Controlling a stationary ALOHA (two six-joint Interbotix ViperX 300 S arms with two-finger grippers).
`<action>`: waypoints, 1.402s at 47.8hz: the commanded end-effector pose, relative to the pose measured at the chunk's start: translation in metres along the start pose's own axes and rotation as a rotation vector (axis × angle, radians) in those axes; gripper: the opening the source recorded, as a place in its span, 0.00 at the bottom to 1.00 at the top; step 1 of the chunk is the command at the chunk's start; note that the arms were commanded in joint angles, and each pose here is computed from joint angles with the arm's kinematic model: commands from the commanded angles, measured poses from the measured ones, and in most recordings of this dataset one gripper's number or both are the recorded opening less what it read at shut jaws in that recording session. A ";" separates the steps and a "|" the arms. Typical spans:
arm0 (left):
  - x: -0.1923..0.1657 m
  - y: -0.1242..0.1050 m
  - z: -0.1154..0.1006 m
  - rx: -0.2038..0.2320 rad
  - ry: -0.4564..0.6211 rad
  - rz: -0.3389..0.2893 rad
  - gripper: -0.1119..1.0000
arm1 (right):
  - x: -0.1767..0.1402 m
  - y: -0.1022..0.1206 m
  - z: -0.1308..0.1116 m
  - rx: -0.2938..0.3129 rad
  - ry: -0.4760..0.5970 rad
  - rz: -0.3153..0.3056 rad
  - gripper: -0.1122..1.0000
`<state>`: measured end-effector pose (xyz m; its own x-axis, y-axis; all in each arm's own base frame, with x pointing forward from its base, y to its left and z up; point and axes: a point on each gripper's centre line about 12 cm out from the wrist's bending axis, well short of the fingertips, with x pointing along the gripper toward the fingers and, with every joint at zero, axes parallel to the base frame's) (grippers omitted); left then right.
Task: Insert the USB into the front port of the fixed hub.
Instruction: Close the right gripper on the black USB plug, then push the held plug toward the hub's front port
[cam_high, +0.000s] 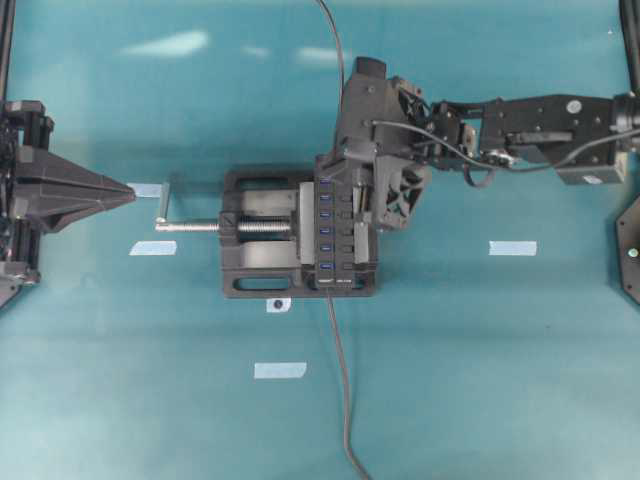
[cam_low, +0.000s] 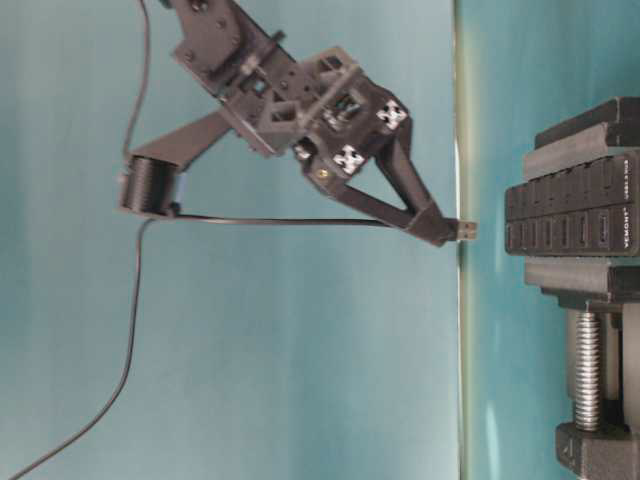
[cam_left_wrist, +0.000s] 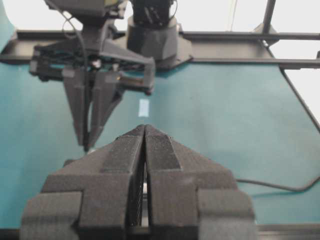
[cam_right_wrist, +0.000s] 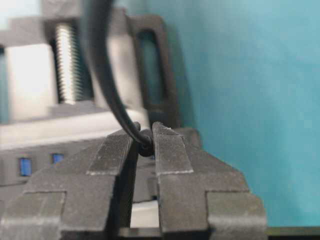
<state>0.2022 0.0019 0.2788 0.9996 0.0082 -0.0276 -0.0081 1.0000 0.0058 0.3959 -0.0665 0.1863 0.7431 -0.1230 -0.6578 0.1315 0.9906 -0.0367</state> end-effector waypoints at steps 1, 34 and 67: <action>0.001 0.000 0.005 0.001 -0.015 0.001 0.10 | -0.014 0.005 0.020 0.002 -0.065 0.008 0.17; 0.000 0.000 0.008 0.000 -0.026 0.001 0.10 | -0.018 0.031 0.019 0.052 -0.066 0.063 0.17; 0.001 -0.003 0.019 0.003 -0.060 -0.016 0.10 | -0.017 0.065 0.013 0.036 -0.037 0.130 0.17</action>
<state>0.2012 -0.0006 0.2821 0.9999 -0.0044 -0.0123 0.0045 1.0000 0.0058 0.3997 -0.0048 0.1930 0.7603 -0.0040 -0.6496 0.0593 0.9962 0.0633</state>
